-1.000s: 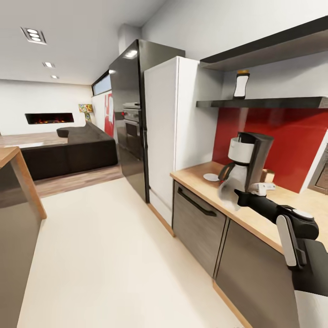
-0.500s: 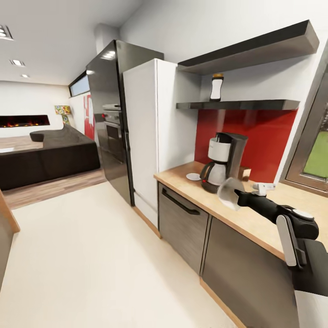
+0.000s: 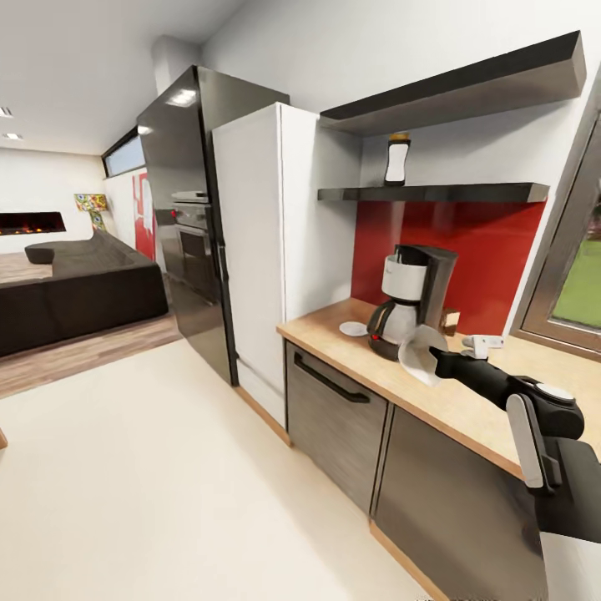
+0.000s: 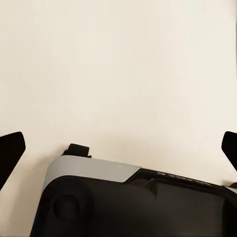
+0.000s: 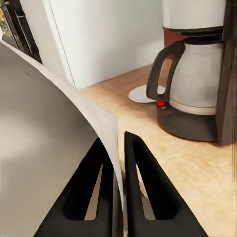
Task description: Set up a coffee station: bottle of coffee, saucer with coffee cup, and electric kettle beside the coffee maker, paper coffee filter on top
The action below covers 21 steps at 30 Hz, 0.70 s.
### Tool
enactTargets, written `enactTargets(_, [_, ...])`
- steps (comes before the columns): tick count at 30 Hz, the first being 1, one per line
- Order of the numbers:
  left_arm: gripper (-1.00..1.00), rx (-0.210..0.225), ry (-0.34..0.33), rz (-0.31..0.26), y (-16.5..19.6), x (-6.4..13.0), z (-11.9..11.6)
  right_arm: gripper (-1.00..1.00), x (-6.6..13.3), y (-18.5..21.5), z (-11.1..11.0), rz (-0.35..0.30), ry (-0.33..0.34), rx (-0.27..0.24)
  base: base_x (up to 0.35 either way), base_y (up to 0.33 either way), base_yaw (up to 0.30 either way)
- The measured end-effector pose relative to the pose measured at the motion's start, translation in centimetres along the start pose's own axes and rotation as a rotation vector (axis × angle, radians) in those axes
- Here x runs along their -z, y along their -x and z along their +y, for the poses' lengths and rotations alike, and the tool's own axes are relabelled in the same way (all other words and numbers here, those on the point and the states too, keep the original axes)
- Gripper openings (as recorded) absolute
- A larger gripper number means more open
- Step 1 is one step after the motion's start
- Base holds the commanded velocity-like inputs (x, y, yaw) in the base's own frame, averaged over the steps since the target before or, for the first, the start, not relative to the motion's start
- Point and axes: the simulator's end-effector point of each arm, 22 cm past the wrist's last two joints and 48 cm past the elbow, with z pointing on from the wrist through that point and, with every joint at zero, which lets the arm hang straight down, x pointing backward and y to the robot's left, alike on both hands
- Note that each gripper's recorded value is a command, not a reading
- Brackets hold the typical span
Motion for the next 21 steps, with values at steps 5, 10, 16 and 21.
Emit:
enactTargets(5, [1.0,0.0,0.0,0.0,-0.01,-0.01,0.0,-1.0,-0.03,-0.02,0.0,0.0,0.0,0.0,0.021,0.02,-0.129])
enactTargets(10, [1.0,0.0,0.0,0.0,-0.01,0.0,0.01,-1.0,-0.03,-0.02,0.0,0.0,0.0,0.0,0.022,0.038,-0.024])
enactTargets(16, [1.0,0.0,0.0,0.0,-0.01,0.01,0.02,-1.0,-0.01,-0.05,0.01,0.002,0.0,-0.001,0.121,0.221,-0.005])
enactTargets(21, [1.0,0.0,0.0,0.0,-0.01,0.0,0.0,-1.0,0.0,-0.07,0.0,0.003,0.0,-0.001,0.126,0.224,-0.116])
